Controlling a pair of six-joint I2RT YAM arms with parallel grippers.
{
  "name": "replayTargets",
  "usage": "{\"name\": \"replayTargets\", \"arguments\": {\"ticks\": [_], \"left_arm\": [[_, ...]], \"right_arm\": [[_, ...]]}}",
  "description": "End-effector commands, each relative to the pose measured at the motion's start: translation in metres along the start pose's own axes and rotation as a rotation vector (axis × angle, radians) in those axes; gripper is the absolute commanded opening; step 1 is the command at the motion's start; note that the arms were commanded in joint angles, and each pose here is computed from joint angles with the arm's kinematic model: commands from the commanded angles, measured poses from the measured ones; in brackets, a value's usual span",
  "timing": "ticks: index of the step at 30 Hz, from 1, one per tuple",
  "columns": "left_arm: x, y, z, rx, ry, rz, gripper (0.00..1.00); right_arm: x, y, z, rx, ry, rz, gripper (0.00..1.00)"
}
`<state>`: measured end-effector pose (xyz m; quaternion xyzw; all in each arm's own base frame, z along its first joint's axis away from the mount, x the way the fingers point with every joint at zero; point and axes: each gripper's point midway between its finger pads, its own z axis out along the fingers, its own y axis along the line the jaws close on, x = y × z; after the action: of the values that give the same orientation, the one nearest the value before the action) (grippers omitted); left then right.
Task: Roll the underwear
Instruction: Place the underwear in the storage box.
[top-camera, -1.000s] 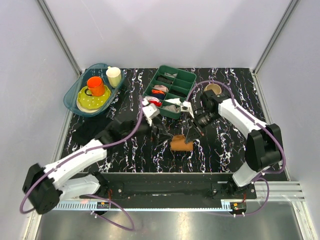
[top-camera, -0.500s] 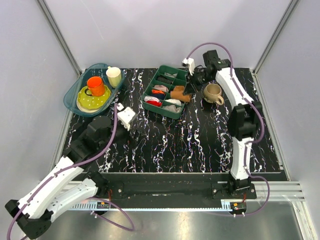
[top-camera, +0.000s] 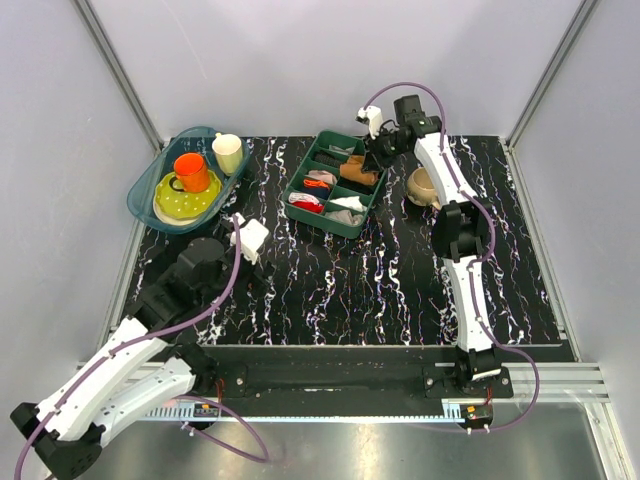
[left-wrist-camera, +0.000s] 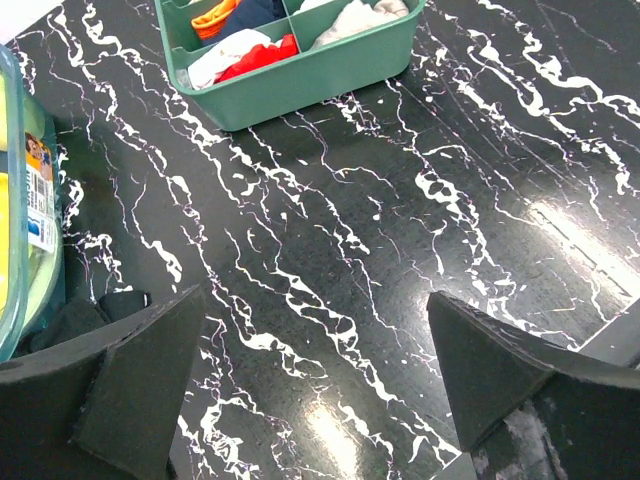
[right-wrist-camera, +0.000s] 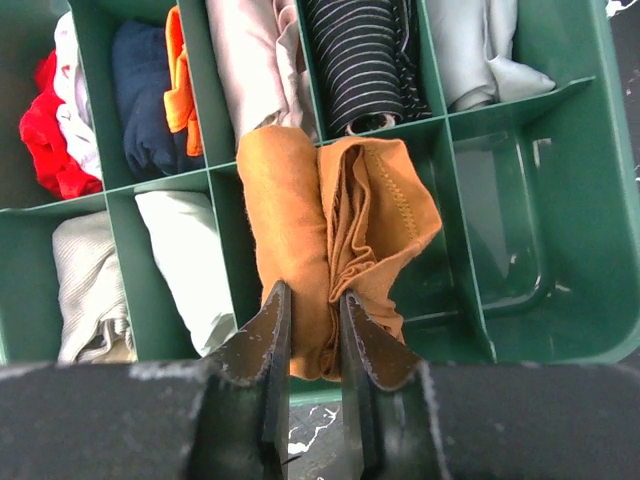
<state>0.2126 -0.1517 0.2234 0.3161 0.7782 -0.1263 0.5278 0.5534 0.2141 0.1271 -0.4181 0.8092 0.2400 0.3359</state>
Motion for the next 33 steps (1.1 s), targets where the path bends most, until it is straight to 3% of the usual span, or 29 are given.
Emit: {"name": "replayTargets", "arguments": {"ticks": [1,11,16,30,33], "left_arm": [[-0.001,0.01,0.004,-0.049,-0.001,0.017,0.99],[0.002,0.009,0.008,-0.043,0.016,0.02,0.99],[0.003,0.008,0.01,-0.039,0.025,0.019,0.99],[0.007,0.006,0.014,-0.033,0.047,0.02,0.99],[0.007,0.006,0.014,-0.033,0.047,0.019,0.99]], "right_arm": [[-0.041,-0.028,-0.02,0.12,-0.114,-0.077,0.11],[-0.048,-0.035,-0.024,0.129,-0.148,-0.096,0.1],[-0.03,-0.047,-0.006,0.143,-0.117,-0.096,0.1],[0.054,-0.042,0.043,0.102,0.13,-0.127,0.13],[0.056,-0.039,0.043,0.103,0.154,-0.138,0.23]]}}
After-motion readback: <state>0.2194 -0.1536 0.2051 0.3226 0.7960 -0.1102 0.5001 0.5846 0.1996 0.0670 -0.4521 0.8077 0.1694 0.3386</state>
